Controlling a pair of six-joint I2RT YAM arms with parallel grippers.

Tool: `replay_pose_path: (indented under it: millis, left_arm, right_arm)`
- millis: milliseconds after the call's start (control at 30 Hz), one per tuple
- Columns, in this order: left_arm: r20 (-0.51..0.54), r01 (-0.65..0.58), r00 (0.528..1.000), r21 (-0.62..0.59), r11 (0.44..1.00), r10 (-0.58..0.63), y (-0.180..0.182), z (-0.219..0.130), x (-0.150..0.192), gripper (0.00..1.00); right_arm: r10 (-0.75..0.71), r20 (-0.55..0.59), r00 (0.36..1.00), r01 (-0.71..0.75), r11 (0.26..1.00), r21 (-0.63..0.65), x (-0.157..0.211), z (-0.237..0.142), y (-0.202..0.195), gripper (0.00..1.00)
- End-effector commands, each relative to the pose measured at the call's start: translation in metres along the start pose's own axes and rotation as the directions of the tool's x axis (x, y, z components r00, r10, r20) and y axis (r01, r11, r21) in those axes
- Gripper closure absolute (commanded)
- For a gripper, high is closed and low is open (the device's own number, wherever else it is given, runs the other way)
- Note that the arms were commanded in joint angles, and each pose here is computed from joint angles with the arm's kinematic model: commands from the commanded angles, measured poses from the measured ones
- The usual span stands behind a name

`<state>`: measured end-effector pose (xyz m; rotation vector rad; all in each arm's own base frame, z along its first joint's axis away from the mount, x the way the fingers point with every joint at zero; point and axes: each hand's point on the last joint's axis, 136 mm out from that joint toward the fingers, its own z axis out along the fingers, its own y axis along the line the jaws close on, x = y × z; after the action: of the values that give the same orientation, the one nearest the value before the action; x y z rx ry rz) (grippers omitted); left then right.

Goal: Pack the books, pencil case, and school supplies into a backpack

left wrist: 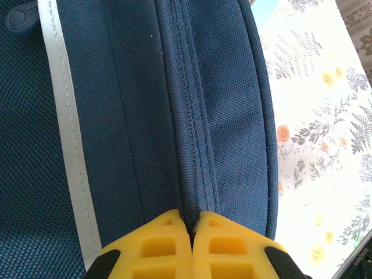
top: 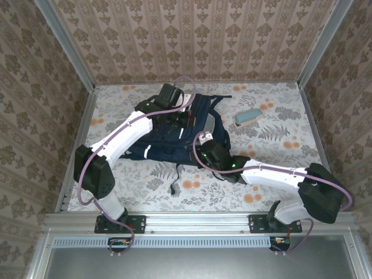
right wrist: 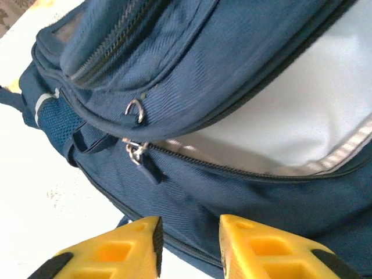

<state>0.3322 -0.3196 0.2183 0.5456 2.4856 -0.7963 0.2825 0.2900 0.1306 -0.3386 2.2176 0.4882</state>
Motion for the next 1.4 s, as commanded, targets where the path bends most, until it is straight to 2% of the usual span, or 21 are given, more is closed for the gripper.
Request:
replay_pose_path:
  millis: [0,333,500,600,800,1000,1367]
  left_arm:
    - [0.118,-0.047,0.992,0.090,0.995,0.036,-0.026,-0.023,-0.035,1.00]
    - [0.115,-0.038,0.993,0.123,0.992,0.024,-0.034,-0.027,-0.037,1.00]
    - [0.112,-0.035,0.994,0.136,0.990,0.020,-0.036,-0.027,-0.037,1.00]
    - [0.110,-0.034,0.994,0.140,0.990,0.019,-0.037,-0.028,-0.036,1.00]
    - [0.108,-0.033,0.994,0.136,0.990,0.019,-0.035,-0.027,-0.035,1.00]
    - [0.113,-0.033,0.993,0.103,0.994,0.021,-0.028,-0.026,-0.035,1.00]
    - [0.062,-0.047,0.997,0.029,0.998,0.046,-0.002,-0.010,-0.018,1.00]
  right_arm:
    - [0.015,-0.004,1.000,-0.015,0.999,-0.036,-0.006,0.007,0.015,0.61]
    - [0.146,0.062,0.987,-0.139,0.984,-0.113,-0.033,0.032,0.024,0.62]
    - [0.164,0.069,0.984,-0.157,0.982,-0.105,-0.038,0.040,0.022,0.66]
    - [0.163,0.079,0.983,-0.155,0.984,-0.090,-0.040,0.042,0.018,0.70]
    - [0.121,0.087,0.989,-0.113,0.990,-0.087,-0.042,0.041,0.019,0.84]
    - [0.091,0.068,0.994,-0.085,0.993,-0.078,-0.036,0.032,0.015,0.93]
    - [0.052,0.029,0.998,-0.054,0.995,0.083,-0.008,-0.009,-0.032,0.95]
